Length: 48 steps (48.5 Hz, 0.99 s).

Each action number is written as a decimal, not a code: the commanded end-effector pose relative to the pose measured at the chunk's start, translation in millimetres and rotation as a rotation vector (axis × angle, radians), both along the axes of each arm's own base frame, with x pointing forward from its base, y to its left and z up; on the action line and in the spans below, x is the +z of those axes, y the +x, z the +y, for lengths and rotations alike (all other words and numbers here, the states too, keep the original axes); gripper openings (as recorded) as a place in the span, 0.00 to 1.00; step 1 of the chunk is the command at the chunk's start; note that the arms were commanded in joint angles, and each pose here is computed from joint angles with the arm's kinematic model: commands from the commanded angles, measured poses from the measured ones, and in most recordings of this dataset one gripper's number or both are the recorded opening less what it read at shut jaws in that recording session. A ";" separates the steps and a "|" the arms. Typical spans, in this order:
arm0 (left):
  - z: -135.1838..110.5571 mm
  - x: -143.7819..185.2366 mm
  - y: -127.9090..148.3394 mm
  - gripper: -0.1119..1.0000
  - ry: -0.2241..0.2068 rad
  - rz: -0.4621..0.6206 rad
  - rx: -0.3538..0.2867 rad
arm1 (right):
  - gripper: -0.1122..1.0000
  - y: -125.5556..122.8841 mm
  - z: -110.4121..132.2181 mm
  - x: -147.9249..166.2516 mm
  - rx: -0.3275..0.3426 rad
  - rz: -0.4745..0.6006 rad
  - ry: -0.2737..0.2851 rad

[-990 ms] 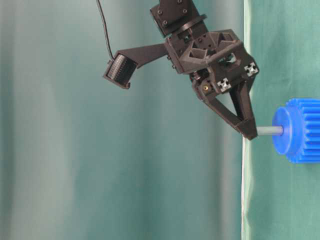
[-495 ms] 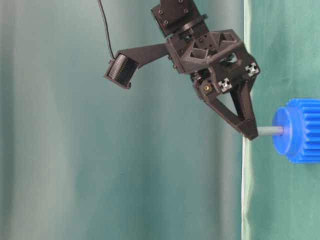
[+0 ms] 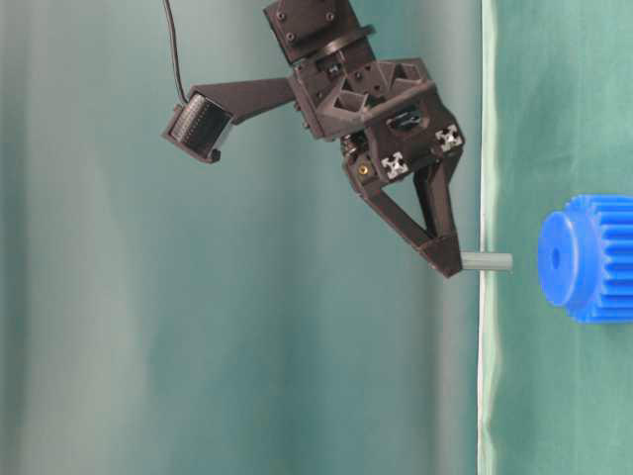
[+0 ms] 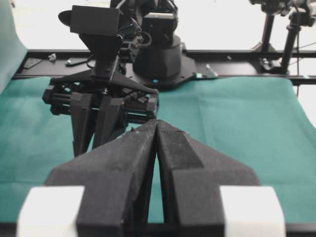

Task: Insert the shaft placed at a random location into the center hole of the medium gear at another random location.
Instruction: 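Align the held shaft above the gear's center hole with the right gripper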

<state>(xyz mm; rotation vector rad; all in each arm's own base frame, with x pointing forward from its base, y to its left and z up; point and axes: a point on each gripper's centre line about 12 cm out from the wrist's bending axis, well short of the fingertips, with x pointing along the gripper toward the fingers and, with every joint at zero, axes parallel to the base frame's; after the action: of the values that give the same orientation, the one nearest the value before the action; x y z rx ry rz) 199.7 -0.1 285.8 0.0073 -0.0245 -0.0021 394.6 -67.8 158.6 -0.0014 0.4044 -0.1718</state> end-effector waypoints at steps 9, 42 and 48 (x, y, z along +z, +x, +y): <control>-0.4 7.2 2.4 0.10 0.001 -0.017 -0.002 | 0.22 5.6 -0.6 -4.5 0.004 -0.019 -0.015; -0.4 6.4 2.3 0.10 0.001 -0.014 -0.002 | 0.22 4.4 -0.9 -4.1 -0.007 -0.019 0.001; -0.4 6.4 2.3 0.10 0.003 -0.014 -0.003 | 0.22 2.1 -0.1 7.9 -0.002 -0.029 -0.005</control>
<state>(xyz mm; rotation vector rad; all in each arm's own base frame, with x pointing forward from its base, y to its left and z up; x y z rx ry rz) 199.9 -0.2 285.3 0.0072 -0.0215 -0.0024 395.6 -68.5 143.2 0.0075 0.4285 -0.1772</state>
